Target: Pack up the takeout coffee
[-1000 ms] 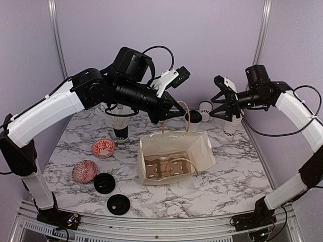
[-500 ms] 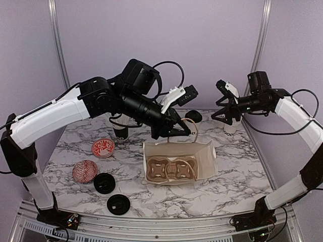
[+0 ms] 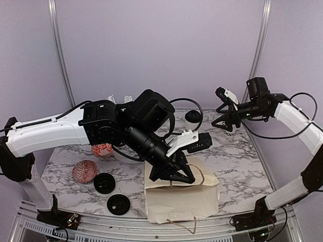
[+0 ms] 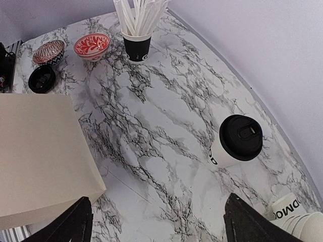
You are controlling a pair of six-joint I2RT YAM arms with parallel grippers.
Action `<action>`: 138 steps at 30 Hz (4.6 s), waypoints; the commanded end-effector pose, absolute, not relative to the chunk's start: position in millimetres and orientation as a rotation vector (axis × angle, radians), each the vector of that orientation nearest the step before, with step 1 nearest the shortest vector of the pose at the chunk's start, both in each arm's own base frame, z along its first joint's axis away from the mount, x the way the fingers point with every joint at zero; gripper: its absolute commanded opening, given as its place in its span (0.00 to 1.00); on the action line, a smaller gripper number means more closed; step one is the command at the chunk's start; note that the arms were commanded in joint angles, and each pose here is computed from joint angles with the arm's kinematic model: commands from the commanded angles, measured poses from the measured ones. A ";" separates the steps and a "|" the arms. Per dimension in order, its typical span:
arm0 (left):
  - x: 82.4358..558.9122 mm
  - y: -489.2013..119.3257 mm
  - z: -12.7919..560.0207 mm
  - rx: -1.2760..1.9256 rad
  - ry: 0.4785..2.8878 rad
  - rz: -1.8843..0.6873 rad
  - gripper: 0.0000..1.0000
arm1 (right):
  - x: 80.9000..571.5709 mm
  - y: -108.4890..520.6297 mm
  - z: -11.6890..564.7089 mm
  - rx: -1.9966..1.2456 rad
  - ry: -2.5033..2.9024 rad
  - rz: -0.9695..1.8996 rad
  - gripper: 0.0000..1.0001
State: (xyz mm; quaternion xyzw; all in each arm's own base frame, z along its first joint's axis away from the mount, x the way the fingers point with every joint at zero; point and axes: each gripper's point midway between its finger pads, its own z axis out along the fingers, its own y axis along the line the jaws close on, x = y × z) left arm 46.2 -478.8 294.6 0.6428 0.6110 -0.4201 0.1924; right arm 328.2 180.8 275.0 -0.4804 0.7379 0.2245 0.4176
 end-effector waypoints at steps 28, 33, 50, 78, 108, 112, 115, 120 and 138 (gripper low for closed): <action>259.8 -424.2 327.3 1.322 1.937 -0.764 0.00 | 442.9 166.8 235.4 -1.018 2.066 0.238 0.96; 276.2 -420.0 327.5 1.268 1.963 -0.740 0.02 | 487.7 184.8 211.7 -1.033 2.121 0.225 0.97; 280.7 -410.0 327.1 1.261 1.965 -0.710 0.27 | 537.2 229.7 154.4 -1.066 2.261 0.234 0.97; 273.4 -402.6 331.3 1.270 1.953 -0.712 0.39 | 504.4 219.5 154.7 -1.071 2.364 0.259 0.74; 263.2 -395.1 339.1 1.270 1.940 -0.737 0.51 | 309.9 132.6 138.6 -1.380 2.563 0.135 0.75; 261.7 -394.8 339.2 1.270 1.944 -0.745 0.52 | 298.0 125.6 138.7 -1.442 2.565 0.115 0.82; 261.4 -395.7 338.7 1.270 1.946 -0.748 0.52 | 294.1 121.9 136.3 -1.472 2.567 0.098 0.82; 261.5 -395.5 340.9 1.263 1.946 -0.750 0.52 | 294.0 122.2 138.4 -1.483 2.559 0.099 0.77; 279.8 -378.6 334.0 1.316 1.932 -0.525 0.73 | 319.2 167.9 342.8 -1.386 1.877 0.132 0.59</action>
